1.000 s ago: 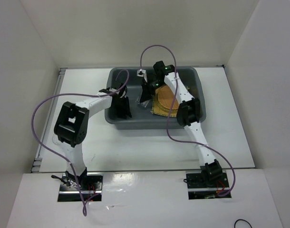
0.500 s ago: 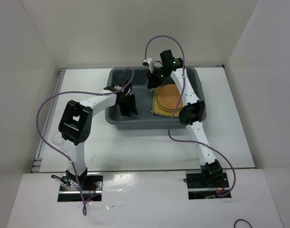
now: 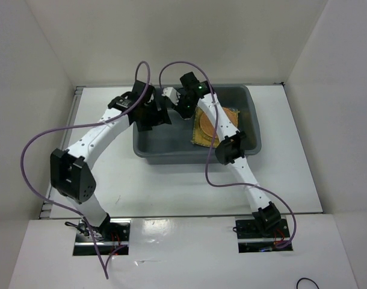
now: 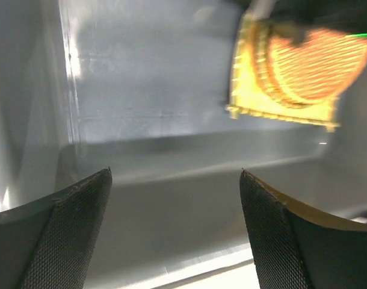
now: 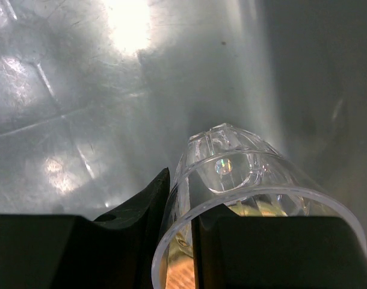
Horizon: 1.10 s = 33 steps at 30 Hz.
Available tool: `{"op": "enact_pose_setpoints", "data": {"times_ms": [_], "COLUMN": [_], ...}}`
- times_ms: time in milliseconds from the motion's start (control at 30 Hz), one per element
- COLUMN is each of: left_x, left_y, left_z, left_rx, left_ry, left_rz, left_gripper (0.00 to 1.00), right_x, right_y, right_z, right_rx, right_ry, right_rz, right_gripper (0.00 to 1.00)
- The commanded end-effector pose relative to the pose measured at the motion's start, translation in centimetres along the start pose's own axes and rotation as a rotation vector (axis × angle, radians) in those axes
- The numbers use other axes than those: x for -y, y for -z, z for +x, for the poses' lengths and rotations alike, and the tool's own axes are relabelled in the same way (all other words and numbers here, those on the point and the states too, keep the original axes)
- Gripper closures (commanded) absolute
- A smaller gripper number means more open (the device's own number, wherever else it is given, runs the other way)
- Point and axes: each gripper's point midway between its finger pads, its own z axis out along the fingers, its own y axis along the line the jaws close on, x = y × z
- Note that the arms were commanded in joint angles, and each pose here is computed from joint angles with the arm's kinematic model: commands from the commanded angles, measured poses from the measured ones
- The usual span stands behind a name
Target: Place the mixed dishes into the plastic bin
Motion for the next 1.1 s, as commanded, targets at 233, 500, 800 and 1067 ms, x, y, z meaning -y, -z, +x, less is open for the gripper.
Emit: {"op": "enact_pose_setpoints", "data": {"times_ms": [233,500,800,1067], "left_x": [-1.4,-8.5,-14.4,-18.5], "left_y": [8.5,12.7,15.2,12.2], "left_z": [-0.8,0.3,4.6,10.6], "left_rx": [0.118,0.175,0.122,-0.079], "left_ry": [0.075,0.065,0.023,0.089], "left_rz": [-0.058,-0.376,-0.496,-0.534], "left_gripper": [0.00,0.00,0.00,0.00], "right_x": [0.2,-0.2,3.6,4.8], "right_y": [-0.5,4.7,16.9,26.0], "right_z": [-1.3,-5.6,-11.2,-6.1], "right_rx": [0.028,0.153,0.401,0.445], "right_ry": [0.042,0.063,-0.125,-0.332], "right_rz": [0.033,0.028,0.225,0.184], "right_gripper": [0.87,0.35,0.12,0.03]}}
